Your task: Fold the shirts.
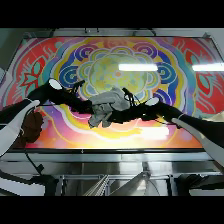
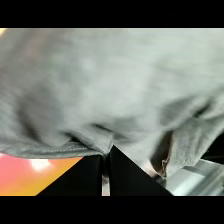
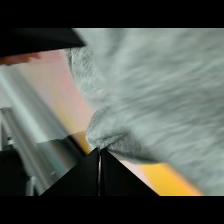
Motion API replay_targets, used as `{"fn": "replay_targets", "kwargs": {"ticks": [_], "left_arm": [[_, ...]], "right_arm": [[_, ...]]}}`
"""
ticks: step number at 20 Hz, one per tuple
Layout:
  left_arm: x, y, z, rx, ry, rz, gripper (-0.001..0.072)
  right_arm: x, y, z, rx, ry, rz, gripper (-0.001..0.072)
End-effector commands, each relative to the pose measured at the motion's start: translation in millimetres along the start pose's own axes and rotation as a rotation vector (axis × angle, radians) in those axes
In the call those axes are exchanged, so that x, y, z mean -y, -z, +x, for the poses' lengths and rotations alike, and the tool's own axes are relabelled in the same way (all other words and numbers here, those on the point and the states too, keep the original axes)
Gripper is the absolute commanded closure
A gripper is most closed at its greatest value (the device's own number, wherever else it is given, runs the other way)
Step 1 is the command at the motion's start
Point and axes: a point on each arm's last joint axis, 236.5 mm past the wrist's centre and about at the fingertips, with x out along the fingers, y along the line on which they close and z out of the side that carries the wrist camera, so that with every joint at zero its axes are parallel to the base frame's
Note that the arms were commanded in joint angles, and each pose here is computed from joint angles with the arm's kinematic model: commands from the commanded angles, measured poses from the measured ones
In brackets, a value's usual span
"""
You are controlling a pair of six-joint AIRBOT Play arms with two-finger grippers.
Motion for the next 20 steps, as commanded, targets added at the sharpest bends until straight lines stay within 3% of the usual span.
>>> {"fn": "replay_targets", "kwargs": {"ticks": [1, 6, 10, 15, 17, 20], "left_arm": [[50.1, -16.1, -74.3, 0.063, 0.035, 0.119, 0.0693], [98.2, -30.4, -237.6, 0.413, -0.059, 0.226, 0.0693], [156.4, -8.0, -321.8, 0.659, -0.146, 0.367, 0.0692], [228.9, 30.1, -398.1, 0.978, -0.24, 0.541, 0.0692], [238.7, 45.0, -424.0, 1.08, -0.328, 0.577, 0.0691], [234.7, 56.0, -411.4, 1.013, -0.336, 0.578, 0.0689]], "right_arm": [[-53.4, -23.8, -78.4, 0.065, -0.128, -0.122, 0.0698], [-116.9, -81.5, -301.8, 0.596, 0.009, -0.357, 0.0697], [-206.1, -60.6, -424.3, 1.025, 0.071, -0.571, 0.0697], [-290.6, -12.1, -466.0, 1.28, 0.168, -0.872, 0.0697], [-286.9, -14.1, -484.9, 1.367, 0.298, -0.878, 0.0697], [-255.3, -23.6, -469.6, 1.257, 0.34, -0.812, 0.0697]]}}
